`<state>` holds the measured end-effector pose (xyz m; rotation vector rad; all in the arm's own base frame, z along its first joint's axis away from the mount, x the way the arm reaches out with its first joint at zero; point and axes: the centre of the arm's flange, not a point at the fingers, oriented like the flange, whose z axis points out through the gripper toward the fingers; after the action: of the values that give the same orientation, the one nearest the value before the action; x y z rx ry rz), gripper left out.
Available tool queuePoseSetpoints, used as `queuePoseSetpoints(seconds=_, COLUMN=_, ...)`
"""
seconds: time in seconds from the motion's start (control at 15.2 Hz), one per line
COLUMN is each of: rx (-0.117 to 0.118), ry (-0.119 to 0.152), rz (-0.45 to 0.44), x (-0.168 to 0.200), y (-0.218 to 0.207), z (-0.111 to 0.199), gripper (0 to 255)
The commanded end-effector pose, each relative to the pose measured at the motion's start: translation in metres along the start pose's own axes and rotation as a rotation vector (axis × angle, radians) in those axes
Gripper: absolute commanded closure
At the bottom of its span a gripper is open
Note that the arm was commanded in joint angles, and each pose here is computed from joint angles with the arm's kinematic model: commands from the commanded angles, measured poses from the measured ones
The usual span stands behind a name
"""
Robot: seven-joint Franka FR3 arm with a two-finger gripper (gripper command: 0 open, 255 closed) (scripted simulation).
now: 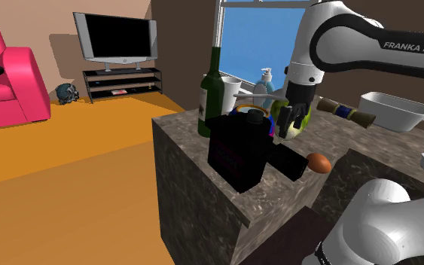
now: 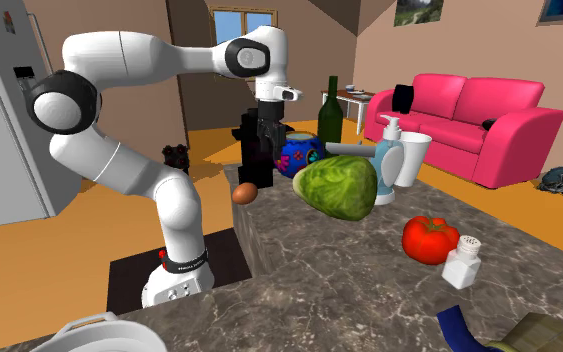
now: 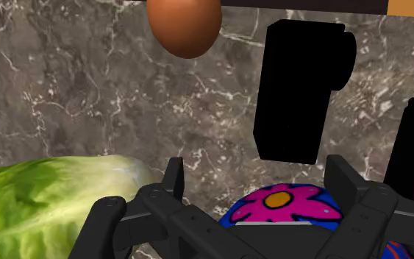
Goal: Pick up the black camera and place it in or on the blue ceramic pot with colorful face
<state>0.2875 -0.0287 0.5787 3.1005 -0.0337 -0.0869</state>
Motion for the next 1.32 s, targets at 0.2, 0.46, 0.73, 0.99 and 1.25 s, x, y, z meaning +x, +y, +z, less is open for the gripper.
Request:
queuePoseSetpoints(seconds=0.2, rx=0.032, ry=0.012, rz=-0.058, x=-0.026, y=-0.023, z=0.014, gripper=0)
queuePoseSetpoints(seconds=0.46, rx=0.050, ry=0.018, rz=-0.089, x=-0.040, y=-0.036, z=0.032, gripper=0)
queuePoseSetpoints(seconds=0.73, rx=0.050, ry=0.018, rz=-0.089, x=-0.039, y=-0.037, z=0.053, gripper=0)
queuePoseSetpoints(seconds=0.99, rx=0.050, ry=0.018, rz=-0.089, x=-0.039, y=-0.038, z=0.061, gripper=0)
queuePoseSetpoints(seconds=1.25, rx=0.050, ry=0.018, rz=-0.089, x=-0.039, y=-0.038, z=0.061, gripper=0)
